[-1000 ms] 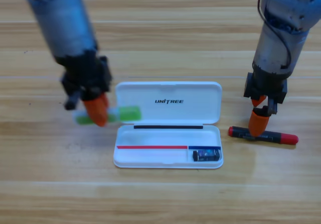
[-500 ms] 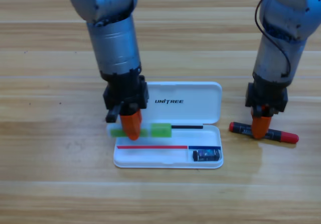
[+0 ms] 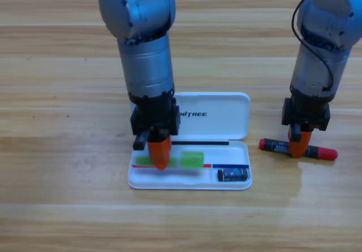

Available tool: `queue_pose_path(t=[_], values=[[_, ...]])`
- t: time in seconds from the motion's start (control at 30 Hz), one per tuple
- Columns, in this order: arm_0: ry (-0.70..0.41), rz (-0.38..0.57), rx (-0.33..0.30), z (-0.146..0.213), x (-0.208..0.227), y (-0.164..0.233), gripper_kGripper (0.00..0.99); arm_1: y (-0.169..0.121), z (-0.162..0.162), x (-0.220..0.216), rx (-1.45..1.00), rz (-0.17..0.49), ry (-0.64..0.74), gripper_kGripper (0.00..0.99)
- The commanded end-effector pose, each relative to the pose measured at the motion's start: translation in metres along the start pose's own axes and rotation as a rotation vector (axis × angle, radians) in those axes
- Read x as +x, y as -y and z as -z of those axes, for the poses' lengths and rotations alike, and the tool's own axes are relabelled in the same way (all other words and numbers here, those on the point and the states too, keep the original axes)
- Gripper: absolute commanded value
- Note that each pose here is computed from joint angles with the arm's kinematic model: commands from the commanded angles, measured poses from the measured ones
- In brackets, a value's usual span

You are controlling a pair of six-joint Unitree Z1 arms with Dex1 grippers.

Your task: Clean up eraser and pencils

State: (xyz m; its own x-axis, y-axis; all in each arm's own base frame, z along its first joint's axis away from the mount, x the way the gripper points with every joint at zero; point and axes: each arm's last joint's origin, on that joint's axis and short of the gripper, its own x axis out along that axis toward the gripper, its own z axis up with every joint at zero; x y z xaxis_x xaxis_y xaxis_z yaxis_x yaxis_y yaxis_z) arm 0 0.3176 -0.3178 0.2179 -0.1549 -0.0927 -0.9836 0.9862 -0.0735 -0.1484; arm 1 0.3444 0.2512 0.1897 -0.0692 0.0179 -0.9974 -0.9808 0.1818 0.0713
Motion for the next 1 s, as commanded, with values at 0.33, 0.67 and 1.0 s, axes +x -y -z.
queue_pose_path(t=[0.33,0.67,1.0], values=[[-0.044,0.058,-0.001,-0.009,0.028,-0.001,0.0,-0.046,0.009,-0.048,-0.064,0.018,0.037,0.0],[-0.048,0.059,-0.024,-0.01,0.034,-0.004,0.0,-0.064,0.006,-0.063,-0.098,0.036,0.056,0.0],[-0.055,0.059,-0.043,-0.01,0.037,-0.005,0.99,-0.071,0.002,-0.068,-0.114,0.045,0.065,0.0]])
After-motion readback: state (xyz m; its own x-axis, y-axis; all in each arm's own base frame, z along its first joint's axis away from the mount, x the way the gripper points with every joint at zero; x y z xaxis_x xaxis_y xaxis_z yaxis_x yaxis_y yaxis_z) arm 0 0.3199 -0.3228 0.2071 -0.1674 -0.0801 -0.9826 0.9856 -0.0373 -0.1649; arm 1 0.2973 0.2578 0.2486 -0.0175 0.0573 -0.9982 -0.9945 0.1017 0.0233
